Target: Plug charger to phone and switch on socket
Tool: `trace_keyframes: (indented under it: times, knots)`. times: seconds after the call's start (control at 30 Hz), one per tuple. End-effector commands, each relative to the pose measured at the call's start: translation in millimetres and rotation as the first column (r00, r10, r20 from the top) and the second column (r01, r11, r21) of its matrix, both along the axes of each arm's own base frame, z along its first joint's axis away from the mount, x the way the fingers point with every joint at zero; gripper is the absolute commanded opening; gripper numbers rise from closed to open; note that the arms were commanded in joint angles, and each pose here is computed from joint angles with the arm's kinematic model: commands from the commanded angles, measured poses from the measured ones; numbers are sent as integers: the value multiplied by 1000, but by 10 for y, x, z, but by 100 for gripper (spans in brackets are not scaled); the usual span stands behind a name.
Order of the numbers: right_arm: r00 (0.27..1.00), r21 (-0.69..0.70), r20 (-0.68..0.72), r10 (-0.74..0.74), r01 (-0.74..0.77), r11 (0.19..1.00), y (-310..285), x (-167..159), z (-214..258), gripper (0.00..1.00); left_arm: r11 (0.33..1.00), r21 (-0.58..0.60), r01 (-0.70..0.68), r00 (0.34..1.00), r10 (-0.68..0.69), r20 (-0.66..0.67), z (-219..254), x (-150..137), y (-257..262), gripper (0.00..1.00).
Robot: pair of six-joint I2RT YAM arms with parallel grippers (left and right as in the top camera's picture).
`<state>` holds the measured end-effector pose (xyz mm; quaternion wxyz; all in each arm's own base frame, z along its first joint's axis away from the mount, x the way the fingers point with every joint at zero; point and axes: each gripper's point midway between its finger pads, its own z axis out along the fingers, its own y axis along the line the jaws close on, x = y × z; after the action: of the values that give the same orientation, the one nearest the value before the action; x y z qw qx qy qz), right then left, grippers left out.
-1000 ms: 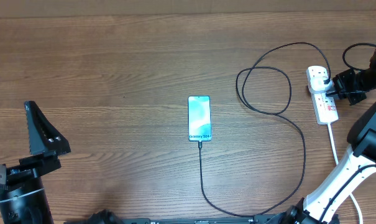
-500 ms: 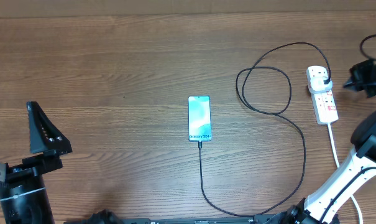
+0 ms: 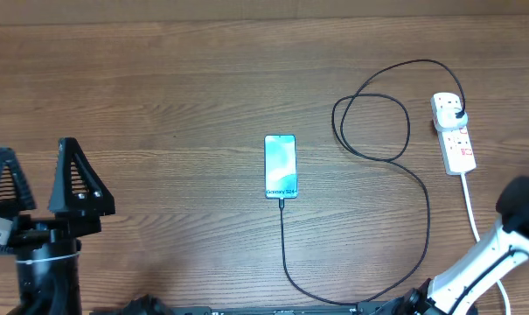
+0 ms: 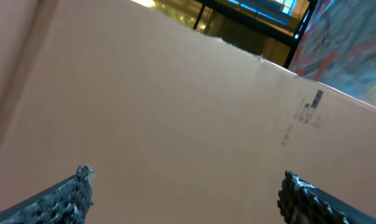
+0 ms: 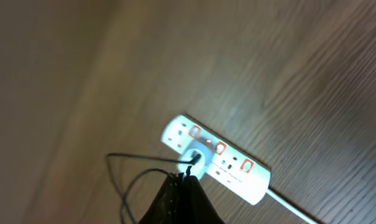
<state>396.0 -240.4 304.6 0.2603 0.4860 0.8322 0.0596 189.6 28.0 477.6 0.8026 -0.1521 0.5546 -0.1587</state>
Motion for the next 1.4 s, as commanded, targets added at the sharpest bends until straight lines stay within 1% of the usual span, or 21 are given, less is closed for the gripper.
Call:
trace_keyframes:
  times: [0.0, 0.13, 0.23, 0.37, 0.47, 0.53, 0.7, 0.77, 0.8, 0.97, 1.07, 1.17, 1.37]
  knots:
    - [980, -154, 200, 18, 13, 988, 266, -429, 1002, 4, 995, -48, 88, 996, -86, 35, 8, -98, -170, 100]
    - [942, -236, 331, 50, 32, 971, 584, -853, 1604, 4, 990, 28, 137, 988, -139, 72, 78, -230, -359, 99]
    - [897, -280, 430, 102, 25, 960, 902, -1186, 1989, 4, 979, 103, 178, 977, -188, 101, 126, -369, -516, 100]
    - [823, -327, 536, 186, -1, 945, 1354, -1614, 2364, 4, 979, 160, 127, 975, -153, 162, 196, -590, -534, 100]
    - [784, -364, 580, 220, 8, 931, 1631, -1972, 2516, 4, 982, 177, 66, 975, -101, 197, 215, -744, -487, 100]
    - [764, -379, 598, 242, 3, 925, 1804, -2171, 2554, 4, 985, 164, 49, 973, -84, 216, 224, -823, -462, 100]
    - [716, -399, 620, 321, -64, 915, 2200, -2535, 2525, 4, 985, 162, 57, 963, -96, 250, 249, -967, -486, 100]
    - [701, -419, 611, 368, -109, 902, 2324, -2644, 2474, 4, 987, 157, 44, 962, -84, 258, 252, -1002, -467, 100]
    - [687, -435, 598, 413, -154, 887, 2413, -2713, 2421, 4, 986, 167, 26, 962, -70, 265, 252, -1032, -457, 100]
    - [635, -465, 565, 528, -283, 839, 2627, -2895, 2251, 4, 987, 156, -25, 964, -17, 265, 198, -1117, -389, 99]
    - [604, -469, 558, 570, -337, 816, 2721, -3029, 2148, 4, 988, 145, -42, 961, 1, 276, 186, -1184, -366, 100]
    - [582, -479, 553, 596, -364, 799, 2766, -3188, 2045, 4, 988, 148, -42, 959, -2, 283, 176, -1237, -379, 100]
    - [528, -519, 559, 640, -379, 766, 2856, -3586, 1837, 4, 989, 145, -38, 965, -1, 262, 118, -1222, -378, 99]
